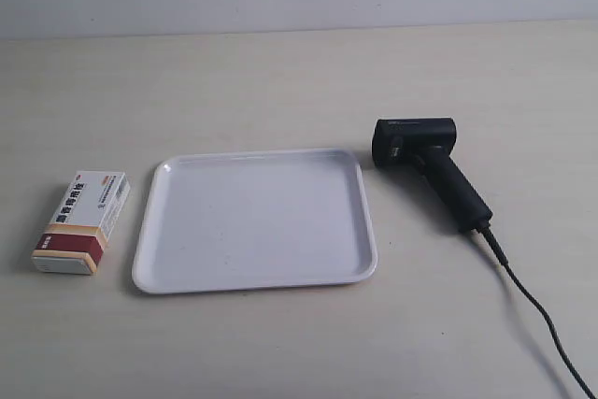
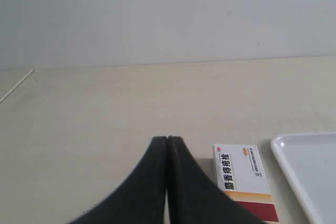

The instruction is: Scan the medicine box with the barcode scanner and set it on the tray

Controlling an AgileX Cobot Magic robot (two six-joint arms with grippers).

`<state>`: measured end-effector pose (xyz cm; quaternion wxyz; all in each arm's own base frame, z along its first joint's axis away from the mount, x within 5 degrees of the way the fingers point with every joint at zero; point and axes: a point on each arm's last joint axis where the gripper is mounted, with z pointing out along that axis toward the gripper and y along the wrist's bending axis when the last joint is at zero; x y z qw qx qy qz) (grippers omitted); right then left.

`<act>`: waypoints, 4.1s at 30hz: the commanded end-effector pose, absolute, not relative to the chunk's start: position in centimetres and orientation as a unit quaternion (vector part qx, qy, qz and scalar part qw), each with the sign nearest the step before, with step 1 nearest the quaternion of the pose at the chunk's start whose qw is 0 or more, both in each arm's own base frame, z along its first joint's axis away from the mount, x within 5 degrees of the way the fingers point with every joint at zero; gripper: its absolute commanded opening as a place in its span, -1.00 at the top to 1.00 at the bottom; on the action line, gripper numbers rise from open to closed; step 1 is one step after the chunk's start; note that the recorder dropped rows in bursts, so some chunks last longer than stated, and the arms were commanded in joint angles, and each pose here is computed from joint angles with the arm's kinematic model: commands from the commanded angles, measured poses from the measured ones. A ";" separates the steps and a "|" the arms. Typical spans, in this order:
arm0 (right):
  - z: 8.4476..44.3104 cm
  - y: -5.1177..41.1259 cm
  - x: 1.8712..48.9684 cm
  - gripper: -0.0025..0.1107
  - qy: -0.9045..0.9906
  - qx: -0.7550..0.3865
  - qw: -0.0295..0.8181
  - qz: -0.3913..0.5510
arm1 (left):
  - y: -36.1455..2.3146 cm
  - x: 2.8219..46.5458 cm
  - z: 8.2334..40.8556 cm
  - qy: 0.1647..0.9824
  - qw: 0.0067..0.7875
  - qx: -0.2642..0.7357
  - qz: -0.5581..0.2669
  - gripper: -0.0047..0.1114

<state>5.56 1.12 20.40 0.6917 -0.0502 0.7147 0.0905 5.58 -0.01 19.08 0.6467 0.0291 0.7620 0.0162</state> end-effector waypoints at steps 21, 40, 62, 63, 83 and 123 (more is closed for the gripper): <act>20.3 1.1 5.5 0.96 0.713 -0.051 0.694 0.085 | -0.2 5.6 20.4 0.710 0.696 -0.062 -0.087 0.89; 20.6 1.1 5.5 0.96 0.701 -0.050 0.706 0.087 | -0.3 11.8 23.7 0.703 0.701 -0.080 -0.093 0.92; 20.6 1.1 5.5 0.96 0.701 -0.050 0.707 0.087 | -6.4 23.8 12.1 0.917 0.358 0.124 -0.128 -0.54; 20.7 1.1 5.5 0.96 0.699 -0.050 0.708 0.087 | -6.4 23.8 12.1 0.916 0.358 0.127 -0.126 -0.63; 20.8 1.1 5.5 0.96 0.695 -0.049 0.712 0.088 | -5.9 24.5 9.6 0.917 0.331 0.200 -0.094 -0.18; 16.5 11.9 26.2 -0.24 0.932 -0.132 0.324 0.097 | -14.6 26.1 18.2 0.682 0.367 0.583 -0.246 0.92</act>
